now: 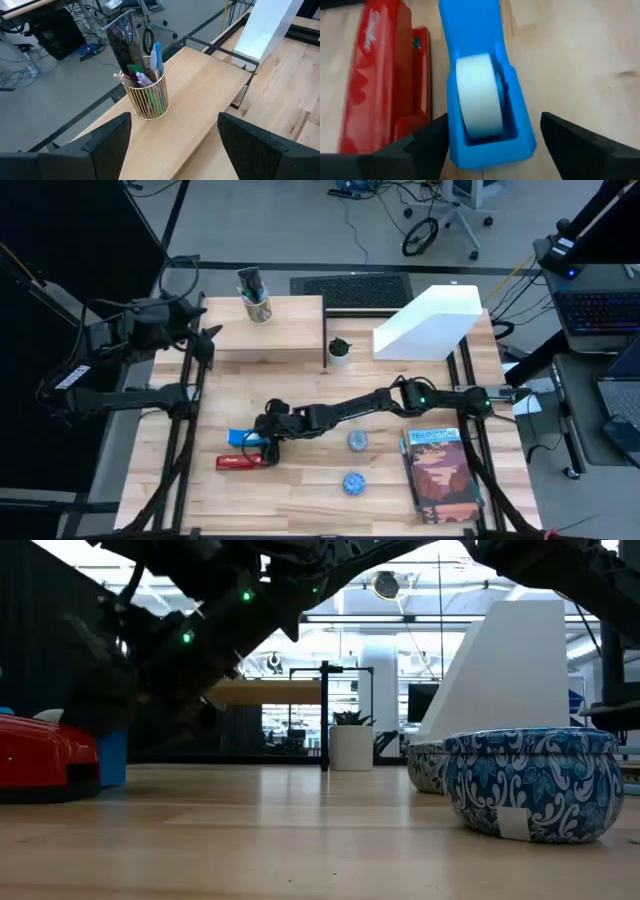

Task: Stock shelves
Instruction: Remove the blue tape dispenser from the shelf, then remove the blue pen from the gold pen holder

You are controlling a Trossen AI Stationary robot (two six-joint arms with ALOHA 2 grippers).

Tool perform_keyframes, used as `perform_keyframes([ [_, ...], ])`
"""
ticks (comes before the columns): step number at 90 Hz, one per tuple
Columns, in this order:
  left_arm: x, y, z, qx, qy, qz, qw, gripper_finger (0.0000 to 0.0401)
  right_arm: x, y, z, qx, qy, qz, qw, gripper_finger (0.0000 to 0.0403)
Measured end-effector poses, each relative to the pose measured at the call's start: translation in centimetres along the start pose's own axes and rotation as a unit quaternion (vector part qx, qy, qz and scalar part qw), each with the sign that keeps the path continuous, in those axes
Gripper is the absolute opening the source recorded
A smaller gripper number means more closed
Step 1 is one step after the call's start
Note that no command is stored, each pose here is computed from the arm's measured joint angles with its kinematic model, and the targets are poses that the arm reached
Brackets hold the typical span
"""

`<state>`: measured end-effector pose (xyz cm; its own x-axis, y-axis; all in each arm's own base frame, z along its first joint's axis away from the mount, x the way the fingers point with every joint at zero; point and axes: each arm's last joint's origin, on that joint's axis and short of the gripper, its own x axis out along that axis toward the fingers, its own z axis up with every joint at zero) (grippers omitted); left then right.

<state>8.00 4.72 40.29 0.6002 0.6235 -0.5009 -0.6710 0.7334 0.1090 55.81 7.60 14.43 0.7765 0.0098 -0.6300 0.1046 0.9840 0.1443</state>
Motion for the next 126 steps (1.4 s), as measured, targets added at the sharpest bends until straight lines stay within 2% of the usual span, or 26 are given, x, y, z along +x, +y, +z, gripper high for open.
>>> perform_keyframes([
  [16,0.0,0.0,0.0,0.0,0.0,0.0,1.0,0.0283,-4.8,-1.6,4.8,-0.001,-0.042,-0.009,0.999,0.0287],
  [31,0.0,0.0,0.0,0.0,0.0,0.0,1.0,0.0283,-10.4,-5.0,9.2,-0.027,-0.077,-0.042,0.996,0.0279],
  [44,0.0,0.0,0.1,0.0,-0.002,0.008,1.0,0.0283,-17.4,-8.7,13.5,-0.025,-0.153,-0.112,0.982,0.0277],
  [56,0.0,0.1,0.1,0.0,-0.003,0.012,1.0,0.0283,-20.9,-12.6,15.4,-0.027,-0.193,-0.163,0.967,0.0276],
  [67,0.0,0.0,0.4,-0.005,-0.019,0.012,1.0,0.0283,-23.4,-16.6,16.6,0.001,-0.237,-0.201,0.95,0.0276],
  [78,0.0,0.0,0.9,0.009,-0.042,0.012,0.999,0.0283,-22.6,-20.8,16.4,0.037,-0.252,-0.227,0.94,0.0276],
  [91,0.0,0.0,1.1,0.009,-0.056,0.012,0.998,0.0283,-19.9,-23.7,16.0,0.051,-0.294,-0.186,0.936,0.0276],
  [99,0.0,0.0,1.1,0.02,-0.056,0.013,0.998,0.0283,-19.0,-24.5,16.0,0.051,-0.317,-0.183,0.929,0.0276],
  [111,0.0,0.0,1.1,0.018,-0.056,0.013,0.998,0.0283,-17.0,-25.6,15.1,0.054,-0.312,-0.187,0.93,0.0276],
  [126,0.0,0.0,1.2,0.028,-0.059,0.014,0.998,0.0283,-15.7,-25.4,14.9,0.053,-0.331,-0.179,0.925,0.0276],
])
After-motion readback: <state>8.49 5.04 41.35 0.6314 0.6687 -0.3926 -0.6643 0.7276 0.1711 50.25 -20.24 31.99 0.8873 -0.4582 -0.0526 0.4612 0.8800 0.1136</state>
